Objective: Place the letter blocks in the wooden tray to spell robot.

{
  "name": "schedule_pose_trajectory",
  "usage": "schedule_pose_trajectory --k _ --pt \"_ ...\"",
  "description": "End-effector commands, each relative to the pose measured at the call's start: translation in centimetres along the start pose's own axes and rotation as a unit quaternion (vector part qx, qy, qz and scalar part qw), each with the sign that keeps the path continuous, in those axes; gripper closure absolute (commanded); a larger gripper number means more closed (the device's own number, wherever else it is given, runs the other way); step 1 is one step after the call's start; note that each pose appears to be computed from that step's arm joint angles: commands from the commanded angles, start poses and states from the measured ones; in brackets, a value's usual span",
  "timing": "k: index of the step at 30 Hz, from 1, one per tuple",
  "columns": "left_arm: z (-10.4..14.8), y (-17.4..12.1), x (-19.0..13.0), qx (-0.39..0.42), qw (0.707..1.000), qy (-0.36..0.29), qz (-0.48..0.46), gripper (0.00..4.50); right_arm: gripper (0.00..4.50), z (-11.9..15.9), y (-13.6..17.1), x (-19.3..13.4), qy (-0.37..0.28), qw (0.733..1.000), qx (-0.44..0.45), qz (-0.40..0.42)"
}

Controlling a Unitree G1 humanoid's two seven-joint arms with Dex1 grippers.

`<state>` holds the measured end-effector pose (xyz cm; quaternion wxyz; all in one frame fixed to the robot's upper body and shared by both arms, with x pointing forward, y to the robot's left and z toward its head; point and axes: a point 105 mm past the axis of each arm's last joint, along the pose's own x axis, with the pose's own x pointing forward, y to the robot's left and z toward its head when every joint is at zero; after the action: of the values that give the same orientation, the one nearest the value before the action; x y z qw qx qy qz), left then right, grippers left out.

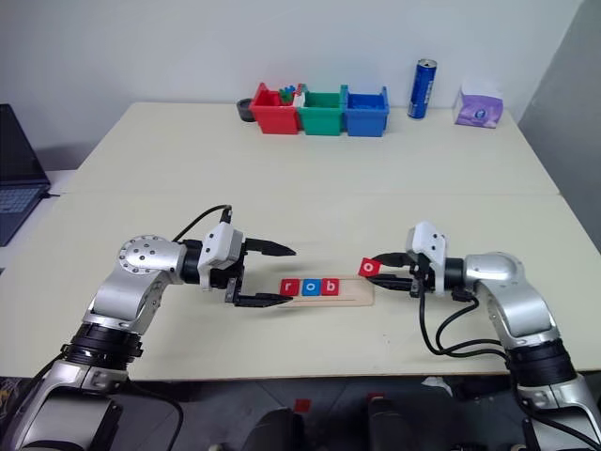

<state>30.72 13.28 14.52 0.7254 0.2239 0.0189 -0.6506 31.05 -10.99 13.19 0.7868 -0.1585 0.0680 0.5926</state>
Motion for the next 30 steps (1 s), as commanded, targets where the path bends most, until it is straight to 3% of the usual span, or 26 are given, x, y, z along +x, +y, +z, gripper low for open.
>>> schedule_pose_trajectory --k 1,9,30 --pt "0.8 -0.1 -0.2 0.023 1.0 -0.006 0.001 0.0 3.06 -0.4 -0.4 0.2 0.014 1.0 -0.02 0.006" --pt "1.4 -1.3 0.8 0.021 0.999 -0.022 -0.009 0.0 3.06 -2.6 -0.5 1.2 0.05 0.998 -0.032 0.028" --pt "1.6 -1.0 0.5 0.026 1.0 -0.015 -0.009 0.0 3.06 -2.7 -0.5 2.9 0.045 0.997 -0.049 0.041"
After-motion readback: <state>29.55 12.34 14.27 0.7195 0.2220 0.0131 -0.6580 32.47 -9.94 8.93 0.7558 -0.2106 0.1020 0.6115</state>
